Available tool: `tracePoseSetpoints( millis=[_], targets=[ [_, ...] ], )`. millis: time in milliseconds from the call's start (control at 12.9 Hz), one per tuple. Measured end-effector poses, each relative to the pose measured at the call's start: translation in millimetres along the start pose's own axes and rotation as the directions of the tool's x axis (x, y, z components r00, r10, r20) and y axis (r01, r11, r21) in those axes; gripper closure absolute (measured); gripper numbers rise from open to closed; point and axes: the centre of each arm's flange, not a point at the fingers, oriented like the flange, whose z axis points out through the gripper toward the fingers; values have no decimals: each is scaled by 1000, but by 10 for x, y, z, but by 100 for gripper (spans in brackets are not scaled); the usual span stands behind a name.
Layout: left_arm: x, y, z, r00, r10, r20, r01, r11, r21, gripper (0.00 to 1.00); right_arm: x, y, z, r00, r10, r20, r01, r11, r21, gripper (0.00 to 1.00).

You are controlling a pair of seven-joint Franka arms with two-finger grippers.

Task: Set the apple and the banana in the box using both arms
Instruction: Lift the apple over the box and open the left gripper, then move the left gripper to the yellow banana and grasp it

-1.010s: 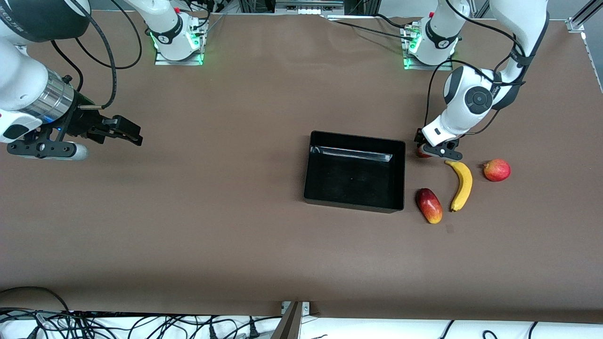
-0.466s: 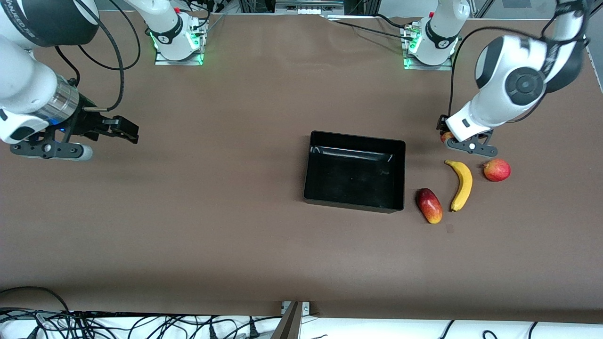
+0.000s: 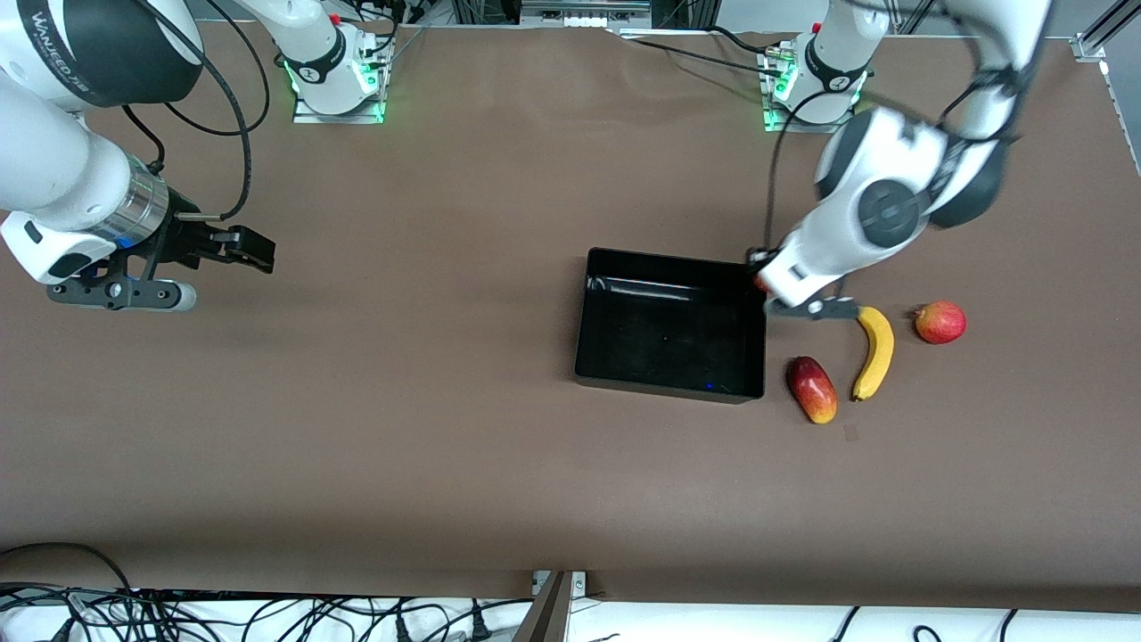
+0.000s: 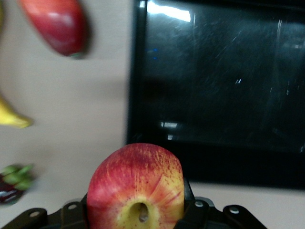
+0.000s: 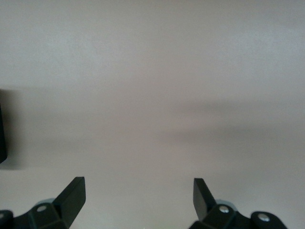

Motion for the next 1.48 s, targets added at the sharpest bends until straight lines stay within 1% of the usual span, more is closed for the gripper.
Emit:
tracePoseSetpoints(
  millis=[155, 233, 466, 622, 777, 855, 1010, 1166, 1244, 1399, 1477],
  targets=[
    [142, 139, 372, 999, -26, -22, 25, 999, -22, 34, 1, 6, -1, 1000, -2, 0, 2, 1000, 0, 0],
    [192, 141, 503, 999, -30, -21, 30, 999, -27, 34, 4, 12, 0, 1000, -1, 0, 1, 1000, 0, 0],
    [204, 190, 847, 999, -31, 28, 32, 999, -14, 34, 18, 18, -10, 1000, -28, -11, 28, 1000, 2, 0],
    [180, 288, 939, 999, -39, 38, 39, 999, -8, 34, 21, 13, -21, 999, -48, -16, 48, 999, 7, 0],
    [195, 317, 1034, 999, -42, 35, 42, 999, -12, 29, 17, 9, -47, 998, -51, -20, 51, 999, 14, 0],
    [205, 316, 1044, 999, -43, 34, 43, 999, -13, 19, 13, 8, -61, 998, -51, -23, 52, 999, 16, 0],
    [235, 330, 983, 999, -45, 23, 45, 999, -19, 1, 7, -11, -83, 998, -52, -24, 53, 998, 35, 0],
    [269, 309, 781, 999, -50, 18, 50, 999, -18, 0, 16, -29, -126, 998, -54, -40, 56, 997, 52, 0],
    [284, 270, 583, 998, -57, 19, 57, 998, -13, 0, 16, -29, -166, 997, -54, -50, 57, 997, 54, 0],
    [329, 85, 2, 996, -87, 35, 87, 996, -1, 0, 2, -19, -248, 996, -53, -66, 57, 997, 57, 0],
    [352, -78, -336, 993, -108, 56, 108, 994, 7, 0, -2, 15, -280, 996, -47, -72, 51, 997, 57, 0]
  ],
)
